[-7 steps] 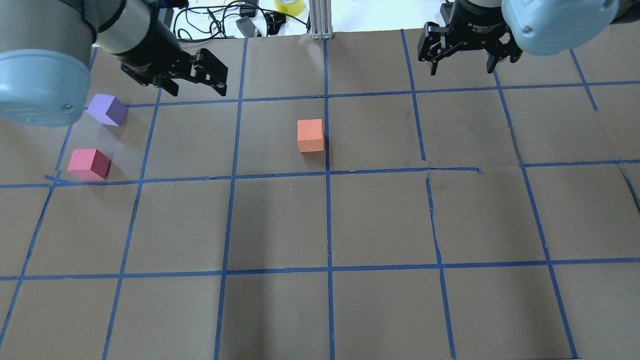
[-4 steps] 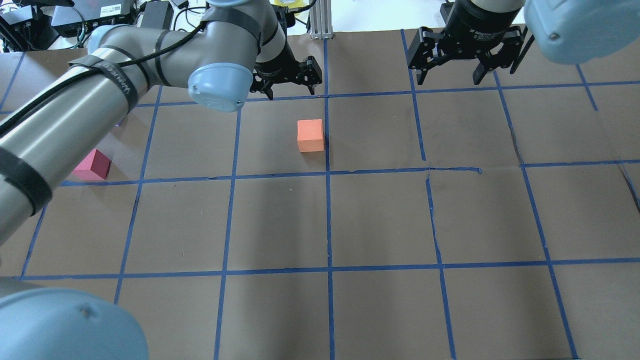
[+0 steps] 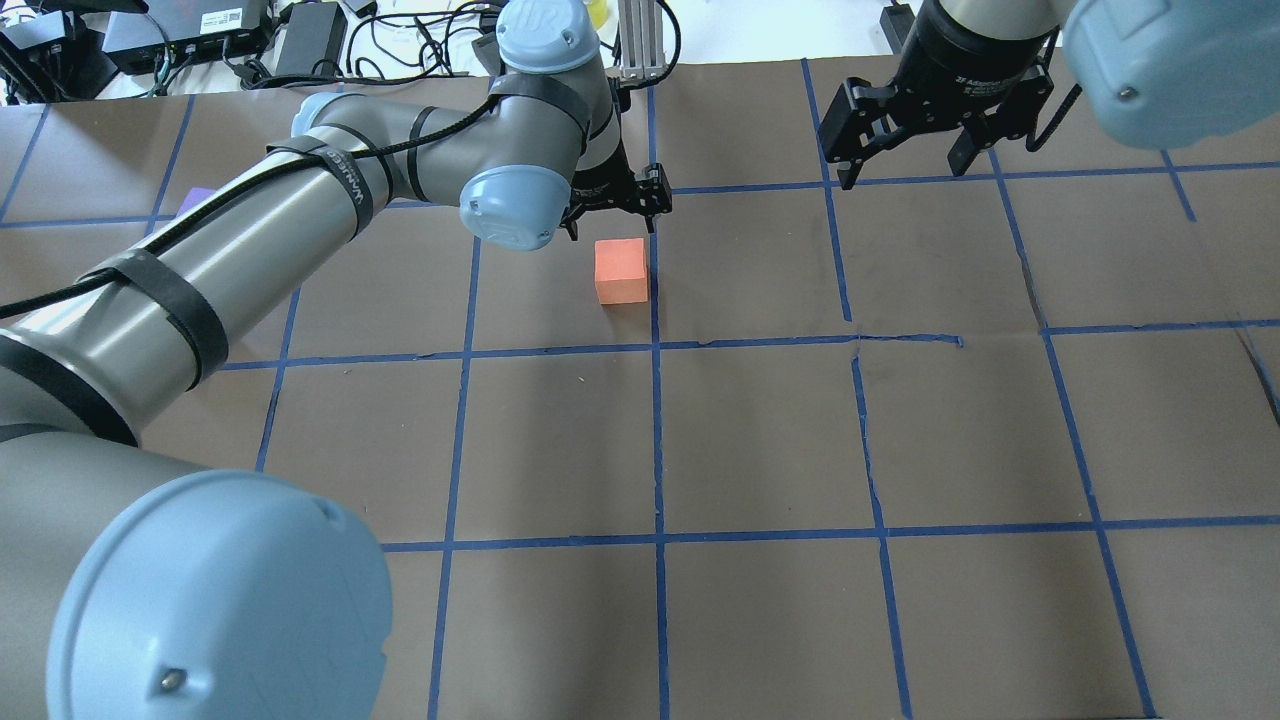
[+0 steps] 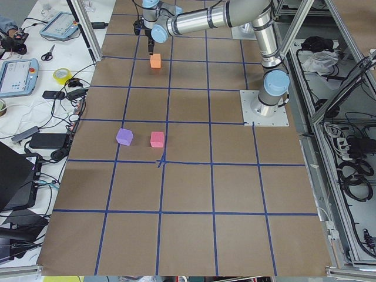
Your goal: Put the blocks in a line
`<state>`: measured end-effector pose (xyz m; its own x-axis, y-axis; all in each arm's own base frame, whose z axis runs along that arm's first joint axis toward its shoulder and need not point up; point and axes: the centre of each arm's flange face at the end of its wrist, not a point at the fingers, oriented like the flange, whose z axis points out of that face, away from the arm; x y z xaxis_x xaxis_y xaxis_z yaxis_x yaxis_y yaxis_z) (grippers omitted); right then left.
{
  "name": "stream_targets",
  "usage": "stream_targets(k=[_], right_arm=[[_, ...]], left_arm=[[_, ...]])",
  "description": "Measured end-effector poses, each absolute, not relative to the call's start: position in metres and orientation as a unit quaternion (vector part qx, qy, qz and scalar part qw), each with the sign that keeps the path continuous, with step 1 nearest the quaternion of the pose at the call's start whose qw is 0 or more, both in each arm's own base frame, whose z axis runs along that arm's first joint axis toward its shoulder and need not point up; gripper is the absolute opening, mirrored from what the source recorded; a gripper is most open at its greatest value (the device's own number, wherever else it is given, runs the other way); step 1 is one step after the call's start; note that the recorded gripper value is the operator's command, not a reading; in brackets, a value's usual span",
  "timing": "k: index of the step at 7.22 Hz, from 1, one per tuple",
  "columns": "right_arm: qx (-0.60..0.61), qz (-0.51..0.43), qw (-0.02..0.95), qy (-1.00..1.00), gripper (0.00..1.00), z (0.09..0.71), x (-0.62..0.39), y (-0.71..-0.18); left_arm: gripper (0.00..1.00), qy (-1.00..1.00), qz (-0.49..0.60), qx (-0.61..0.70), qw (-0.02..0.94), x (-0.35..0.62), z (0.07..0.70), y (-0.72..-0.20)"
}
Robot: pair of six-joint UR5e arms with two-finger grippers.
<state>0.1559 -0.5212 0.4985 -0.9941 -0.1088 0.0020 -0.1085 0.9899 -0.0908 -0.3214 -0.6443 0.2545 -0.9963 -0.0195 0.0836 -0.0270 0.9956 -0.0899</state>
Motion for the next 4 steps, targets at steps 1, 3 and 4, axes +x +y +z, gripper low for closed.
stream_targets(k=[1,3,4], right_arm=[[-0.049,-0.045,-0.012,0.998,1.00,0.498,0.153,-0.521],[-0.040,-0.047,-0.021,0.998,1.00,0.499,0.151,-0.521],[-0.039,-0.050,-0.019,0.998,1.00,0.499,0.153,-0.522]], left_arm=[[1.00,-0.998,0.040,0.013,0.040,-0.323,0.243,-0.645],[1.00,-0.999,0.031,0.012,0.036,-0.324,0.227,-0.646],[1.00,-0.999,0.026,0.015,0.034,-0.324,0.220,-0.646]])
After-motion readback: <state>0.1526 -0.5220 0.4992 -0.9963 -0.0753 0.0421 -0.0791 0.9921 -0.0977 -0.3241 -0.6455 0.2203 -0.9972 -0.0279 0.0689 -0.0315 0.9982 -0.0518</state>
